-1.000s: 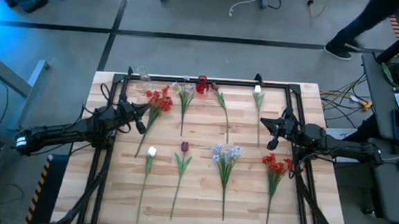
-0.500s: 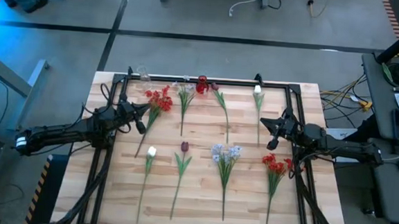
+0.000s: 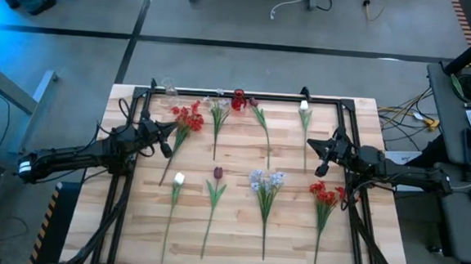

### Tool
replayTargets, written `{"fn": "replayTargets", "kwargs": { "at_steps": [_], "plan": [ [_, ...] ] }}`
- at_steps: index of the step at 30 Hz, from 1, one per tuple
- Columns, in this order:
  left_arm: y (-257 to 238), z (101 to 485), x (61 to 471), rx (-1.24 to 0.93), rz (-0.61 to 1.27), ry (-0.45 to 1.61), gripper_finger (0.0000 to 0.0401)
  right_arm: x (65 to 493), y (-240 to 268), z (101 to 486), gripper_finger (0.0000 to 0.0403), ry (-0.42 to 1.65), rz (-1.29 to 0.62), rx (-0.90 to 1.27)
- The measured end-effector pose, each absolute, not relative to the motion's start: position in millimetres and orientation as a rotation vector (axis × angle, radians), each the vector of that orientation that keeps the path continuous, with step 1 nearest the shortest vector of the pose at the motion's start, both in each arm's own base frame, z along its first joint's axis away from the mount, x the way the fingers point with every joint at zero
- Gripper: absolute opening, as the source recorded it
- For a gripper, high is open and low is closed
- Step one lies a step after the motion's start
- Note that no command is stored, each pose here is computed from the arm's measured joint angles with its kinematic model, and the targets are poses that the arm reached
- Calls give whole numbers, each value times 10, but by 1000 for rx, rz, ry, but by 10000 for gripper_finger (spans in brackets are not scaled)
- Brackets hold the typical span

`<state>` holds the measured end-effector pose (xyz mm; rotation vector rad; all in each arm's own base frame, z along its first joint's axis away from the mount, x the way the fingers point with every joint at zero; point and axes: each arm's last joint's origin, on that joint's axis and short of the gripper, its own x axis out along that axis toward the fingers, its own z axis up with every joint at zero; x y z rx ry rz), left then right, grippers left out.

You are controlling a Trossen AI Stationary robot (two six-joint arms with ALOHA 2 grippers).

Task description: Sort flowers into vase by color

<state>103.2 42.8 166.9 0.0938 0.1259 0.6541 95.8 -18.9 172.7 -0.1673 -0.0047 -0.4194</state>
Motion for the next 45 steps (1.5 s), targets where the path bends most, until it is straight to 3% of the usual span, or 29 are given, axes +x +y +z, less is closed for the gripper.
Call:
{"fn": "replayTargets", "kwargs": {
  "at_steps": [14,20,24,32,45],
  "plan": [
    [429,1669,1032,94,654,125,0,961,-200,1770,13,-82,-433,2],
    [428,1670,1032,94,654,125,0,967,-284,1712,13,-24,-698,33],
    [428,1669,1032,94,654,125,0,1009,-327,1681,13,26,-743,104],
    [429,1669,1032,94,655,125,0,1202,-475,1631,13,312,-862,188],
    [428,1669,1032,94,654,126,0,1655,-900,1795,13,589,-991,323]
  ]
}}
